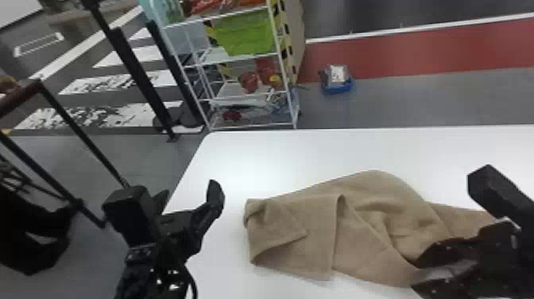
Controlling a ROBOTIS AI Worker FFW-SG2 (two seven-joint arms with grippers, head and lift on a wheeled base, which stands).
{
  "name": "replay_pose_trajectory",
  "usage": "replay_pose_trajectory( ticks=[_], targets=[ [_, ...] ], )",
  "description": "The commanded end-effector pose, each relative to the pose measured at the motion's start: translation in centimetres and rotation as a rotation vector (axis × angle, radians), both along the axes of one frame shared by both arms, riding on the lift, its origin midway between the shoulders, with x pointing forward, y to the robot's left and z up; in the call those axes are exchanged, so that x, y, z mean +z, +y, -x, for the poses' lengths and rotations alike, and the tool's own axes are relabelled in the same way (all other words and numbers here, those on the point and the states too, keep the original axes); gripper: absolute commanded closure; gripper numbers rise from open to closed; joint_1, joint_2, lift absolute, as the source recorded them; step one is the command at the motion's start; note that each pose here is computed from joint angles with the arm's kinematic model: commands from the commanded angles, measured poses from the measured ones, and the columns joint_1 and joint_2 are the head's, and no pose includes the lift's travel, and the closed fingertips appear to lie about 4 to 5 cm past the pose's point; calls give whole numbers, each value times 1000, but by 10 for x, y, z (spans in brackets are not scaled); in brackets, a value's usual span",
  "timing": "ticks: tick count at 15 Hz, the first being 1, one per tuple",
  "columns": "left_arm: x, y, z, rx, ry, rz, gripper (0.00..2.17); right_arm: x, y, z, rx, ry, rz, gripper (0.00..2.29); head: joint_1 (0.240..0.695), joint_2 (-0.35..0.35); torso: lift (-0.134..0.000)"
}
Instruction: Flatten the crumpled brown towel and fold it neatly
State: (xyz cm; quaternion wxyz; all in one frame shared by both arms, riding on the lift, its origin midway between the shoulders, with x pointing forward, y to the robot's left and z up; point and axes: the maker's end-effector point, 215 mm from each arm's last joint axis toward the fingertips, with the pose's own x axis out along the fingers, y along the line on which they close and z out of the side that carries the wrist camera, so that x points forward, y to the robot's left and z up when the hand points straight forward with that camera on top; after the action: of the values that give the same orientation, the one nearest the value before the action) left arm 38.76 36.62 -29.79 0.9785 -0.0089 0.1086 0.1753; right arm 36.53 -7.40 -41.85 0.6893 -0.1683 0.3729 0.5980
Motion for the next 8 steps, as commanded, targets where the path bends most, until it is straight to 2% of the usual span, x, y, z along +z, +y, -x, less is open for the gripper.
replay_pose_trajectory(
  ticks=[1,4,5,6,8],
  targets=[
    [0,-1,0,0,-1,3,93,14,13,5,49,2,-77,957,695,350,-124],
    [0,-1,0,0,-1,3,93,10,16,6,68,-2,-82,1109,695,350,-124],
    [0,-1,0,0,-1,3,93,5,17,8,82,-3,-81,1396,695,350,-124],
    [-1,-1,0,0,0,3,93,1,17,7,85,-4,-77,1430,695,350,-124],
    [-1,-1,1,0,2,3,93,1,14,5,100,-29,-88,1656,695,350,-124]
  ],
)
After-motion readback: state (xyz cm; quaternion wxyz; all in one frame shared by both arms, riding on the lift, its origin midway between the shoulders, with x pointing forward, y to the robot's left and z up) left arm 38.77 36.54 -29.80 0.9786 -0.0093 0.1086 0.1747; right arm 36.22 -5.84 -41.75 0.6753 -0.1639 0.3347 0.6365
